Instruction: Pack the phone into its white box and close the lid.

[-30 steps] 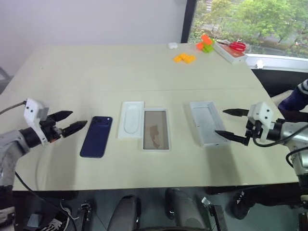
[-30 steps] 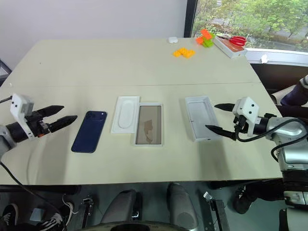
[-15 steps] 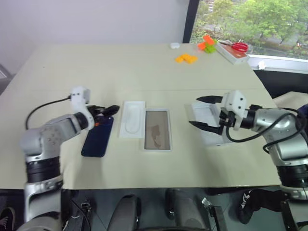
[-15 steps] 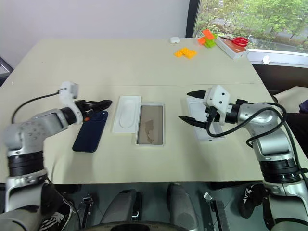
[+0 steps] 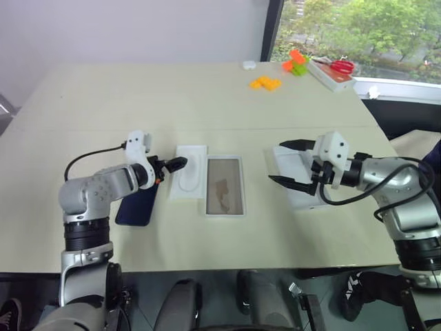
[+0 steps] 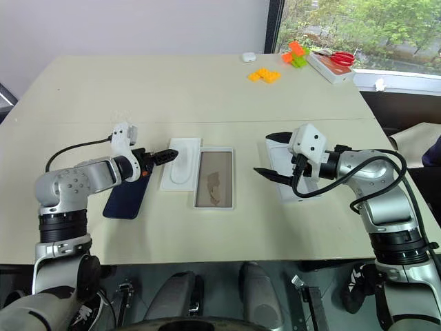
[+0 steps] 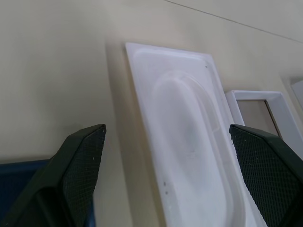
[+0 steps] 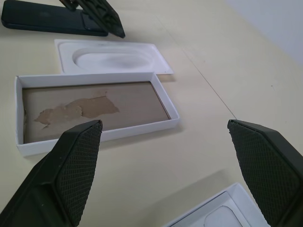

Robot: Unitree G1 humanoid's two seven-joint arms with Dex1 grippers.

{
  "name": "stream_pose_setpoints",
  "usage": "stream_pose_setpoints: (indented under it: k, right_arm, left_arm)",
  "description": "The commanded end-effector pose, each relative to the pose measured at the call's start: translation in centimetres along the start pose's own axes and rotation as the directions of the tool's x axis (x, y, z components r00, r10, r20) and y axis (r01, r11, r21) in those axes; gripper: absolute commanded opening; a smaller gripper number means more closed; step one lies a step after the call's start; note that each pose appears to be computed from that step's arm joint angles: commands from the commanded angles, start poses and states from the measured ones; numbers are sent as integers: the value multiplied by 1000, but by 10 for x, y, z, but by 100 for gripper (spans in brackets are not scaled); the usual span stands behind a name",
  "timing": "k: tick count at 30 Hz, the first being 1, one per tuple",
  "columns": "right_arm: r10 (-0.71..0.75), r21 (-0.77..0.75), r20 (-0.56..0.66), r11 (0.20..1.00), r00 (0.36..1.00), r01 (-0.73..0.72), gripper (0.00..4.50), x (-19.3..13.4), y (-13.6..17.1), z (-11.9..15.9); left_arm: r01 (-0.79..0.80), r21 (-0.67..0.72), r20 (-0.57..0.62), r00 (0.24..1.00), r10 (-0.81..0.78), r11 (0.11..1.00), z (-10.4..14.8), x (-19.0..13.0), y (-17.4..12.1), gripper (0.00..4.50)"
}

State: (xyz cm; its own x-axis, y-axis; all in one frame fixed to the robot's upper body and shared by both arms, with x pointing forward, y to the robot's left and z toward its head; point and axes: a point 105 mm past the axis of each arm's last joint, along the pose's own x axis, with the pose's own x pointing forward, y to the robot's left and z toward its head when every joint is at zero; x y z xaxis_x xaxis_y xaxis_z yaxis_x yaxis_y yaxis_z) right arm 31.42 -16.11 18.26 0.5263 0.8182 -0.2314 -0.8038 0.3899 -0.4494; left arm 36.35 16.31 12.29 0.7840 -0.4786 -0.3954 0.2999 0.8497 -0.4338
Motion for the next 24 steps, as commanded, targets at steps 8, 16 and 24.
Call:
stream_pose_setpoints:
  k: [8,16,24]
  right_arm:
    - [-32,-55,34,998,999,34,444,-4,-7,13]
    - [-39,-64,41,997,998,42,450,-5,-8,16]
    - [-50,-63,40,997,998,53,450,-8,-8,16]
  left_arm:
    - [32,-47,-57,998,-35,998,-2,0,-13,440]
    - [10,-94,-79,997,-18,996,-13,3,-9,164]
    - [15,-208,3,1000,-15,978,-1,-12,7,2]
